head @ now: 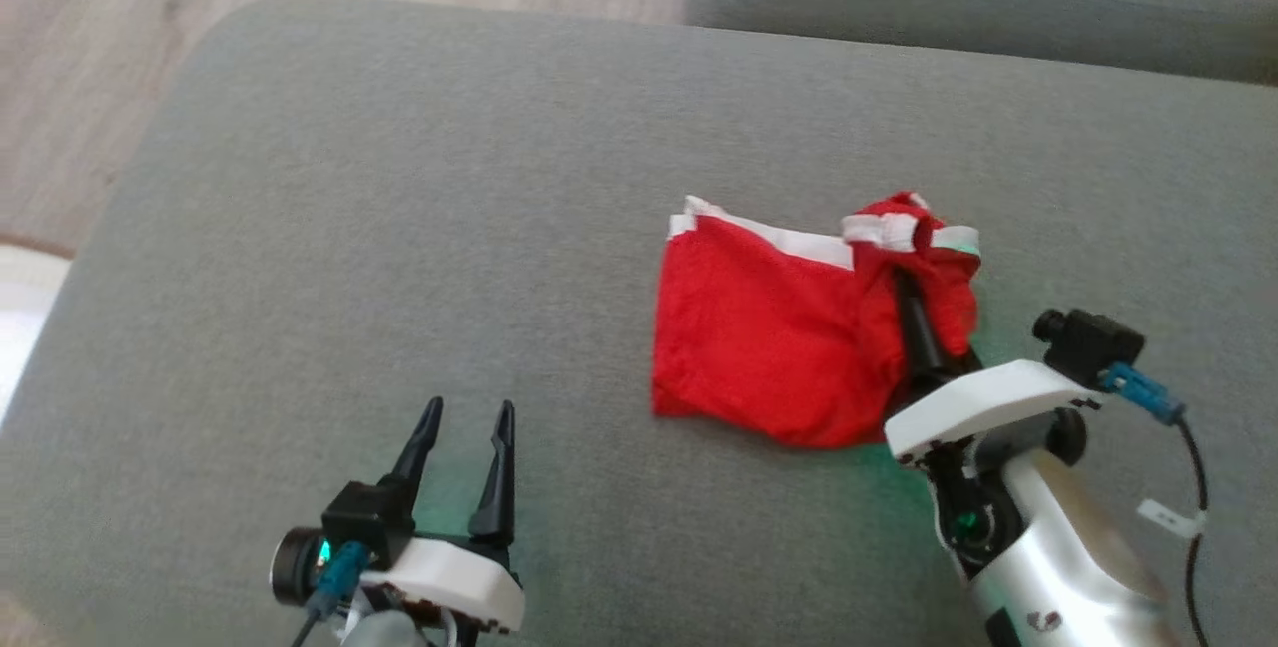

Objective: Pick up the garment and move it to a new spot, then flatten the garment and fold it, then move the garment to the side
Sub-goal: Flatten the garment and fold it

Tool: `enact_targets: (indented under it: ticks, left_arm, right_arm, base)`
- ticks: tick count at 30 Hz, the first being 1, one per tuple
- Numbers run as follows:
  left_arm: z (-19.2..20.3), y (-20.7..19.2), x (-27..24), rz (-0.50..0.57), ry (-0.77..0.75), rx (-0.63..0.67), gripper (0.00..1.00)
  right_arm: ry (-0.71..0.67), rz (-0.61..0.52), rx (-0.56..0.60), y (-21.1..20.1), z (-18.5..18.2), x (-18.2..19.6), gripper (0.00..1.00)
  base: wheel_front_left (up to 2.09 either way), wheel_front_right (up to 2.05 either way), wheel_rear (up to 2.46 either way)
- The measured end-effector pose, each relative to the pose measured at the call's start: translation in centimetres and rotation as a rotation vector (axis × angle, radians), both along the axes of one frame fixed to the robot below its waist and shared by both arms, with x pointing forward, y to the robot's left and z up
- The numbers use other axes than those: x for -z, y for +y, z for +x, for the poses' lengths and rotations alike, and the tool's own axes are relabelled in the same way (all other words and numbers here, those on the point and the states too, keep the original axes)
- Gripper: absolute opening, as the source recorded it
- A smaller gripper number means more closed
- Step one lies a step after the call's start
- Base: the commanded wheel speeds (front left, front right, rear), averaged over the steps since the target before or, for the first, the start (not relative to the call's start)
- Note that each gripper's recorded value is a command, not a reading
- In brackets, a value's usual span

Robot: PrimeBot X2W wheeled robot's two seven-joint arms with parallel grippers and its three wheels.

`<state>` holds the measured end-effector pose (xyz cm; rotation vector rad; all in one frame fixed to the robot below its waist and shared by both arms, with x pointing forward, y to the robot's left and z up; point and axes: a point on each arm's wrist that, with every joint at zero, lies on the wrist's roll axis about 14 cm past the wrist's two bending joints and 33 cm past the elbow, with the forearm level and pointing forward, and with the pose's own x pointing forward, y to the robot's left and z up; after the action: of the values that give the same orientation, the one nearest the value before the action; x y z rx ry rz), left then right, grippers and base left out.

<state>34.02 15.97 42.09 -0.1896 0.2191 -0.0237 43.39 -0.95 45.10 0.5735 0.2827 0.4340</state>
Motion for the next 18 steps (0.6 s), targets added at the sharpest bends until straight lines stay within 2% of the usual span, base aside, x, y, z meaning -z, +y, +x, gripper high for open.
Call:
enact_targets:
  ticks: [4,9,10,11,12,15,18]
  left_arm:
    - [-1.1,1.4,0.4,0.0,0.015,-0.047,1.0]
    - [-2.1,2.6,0.6,-0.001,0.027,-0.094,1.0]
    - [-2.4,2.8,0.7,-0.002,0.031,-0.103,1.0]
    - [-2.6,3.0,0.8,-0.001,0.035,-0.111,1.0]
    - [-2.8,3.2,0.9,0.0,0.038,-0.118,1.0]
    - [-3.1,3.7,1.0,0.003,0.044,-0.136,1.0]
    - [-2.9,3.7,1.0,0.004,0.045,-0.141,1.0]
  right_arm:
    - [0.009,-0.012,-0.106,3.4,-0.8,0.4,0.0]
    - [0.002,-0.014,-0.185,6.4,-0.6,0.2,0.0]
    - [0.001,-0.016,-0.199,7.0,-0.5,0.3,0.44]
    - [0.0,-0.022,-0.217,7.7,-0.5,0.4,0.95]
    - [0.002,-0.024,-0.231,8.2,-0.6,0.5,1.0]
    - [-0.005,-0.039,-0.27,9.4,-0.9,0.8,1.0]
    - [-0.031,-0.041,-0.258,9.1,-0.7,0.2,1.0]
  base:
    - [0.0,0.0,0.0]
    - [0.0,0.0,0.0]
    - [0.0,0.0,0.0]
    - [0.0,0.0,0.0]
    - [0.0,0.0,0.0]
    - [0.0,0.0,0.0]
    - [0.0,0.0,0.0]
